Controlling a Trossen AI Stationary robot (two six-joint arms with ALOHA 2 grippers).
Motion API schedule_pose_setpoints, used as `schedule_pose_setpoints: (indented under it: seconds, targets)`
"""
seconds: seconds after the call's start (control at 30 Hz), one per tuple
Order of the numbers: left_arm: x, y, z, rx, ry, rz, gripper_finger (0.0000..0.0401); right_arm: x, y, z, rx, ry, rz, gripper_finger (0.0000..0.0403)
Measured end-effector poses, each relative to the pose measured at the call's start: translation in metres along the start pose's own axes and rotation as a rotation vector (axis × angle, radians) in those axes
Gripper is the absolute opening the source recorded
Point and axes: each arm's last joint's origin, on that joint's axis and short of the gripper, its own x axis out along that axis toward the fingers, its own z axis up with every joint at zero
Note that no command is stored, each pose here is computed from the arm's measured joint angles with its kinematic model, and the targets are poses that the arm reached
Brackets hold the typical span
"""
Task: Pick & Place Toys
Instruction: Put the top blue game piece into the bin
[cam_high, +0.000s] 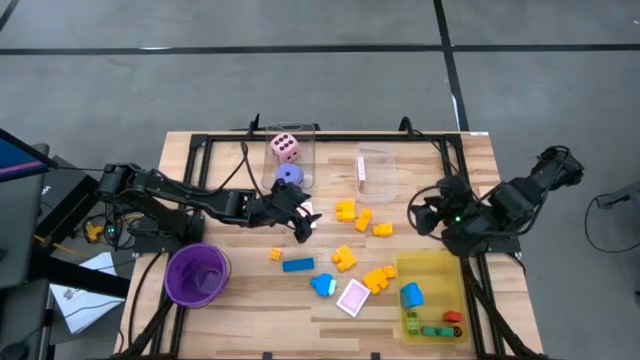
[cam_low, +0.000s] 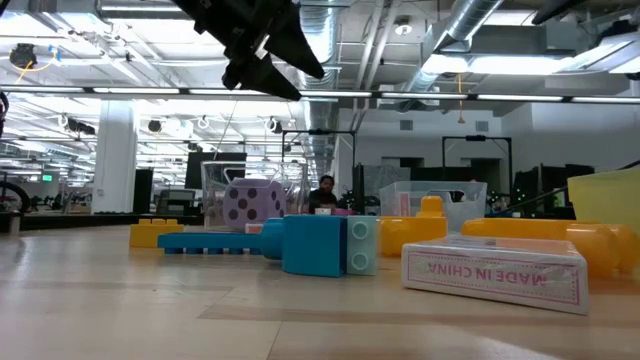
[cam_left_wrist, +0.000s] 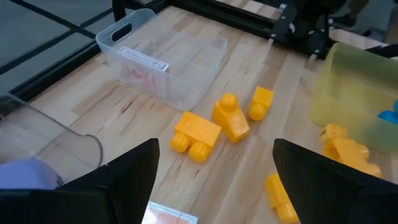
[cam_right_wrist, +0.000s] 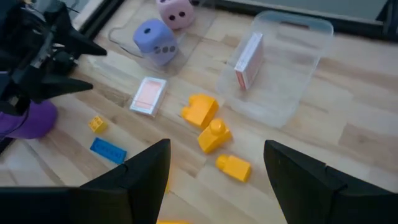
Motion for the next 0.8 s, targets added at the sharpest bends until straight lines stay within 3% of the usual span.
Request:
schedule_pose_setpoints:
  seconds: [0.2,0.8]
  targets:
    - [0.0,-0.001,0.001,-0.041,-0.006,-0.019,0.0309,-0.01,-0.01,0.007,-0.071,-0.053,0.055,0.025]
    - [0.0,-0.001,0.001,-0.045,-0.005,-0.019,0.0309,-0.04,-0.031,0.025,-0.113,-0.251,0.268,0.025]
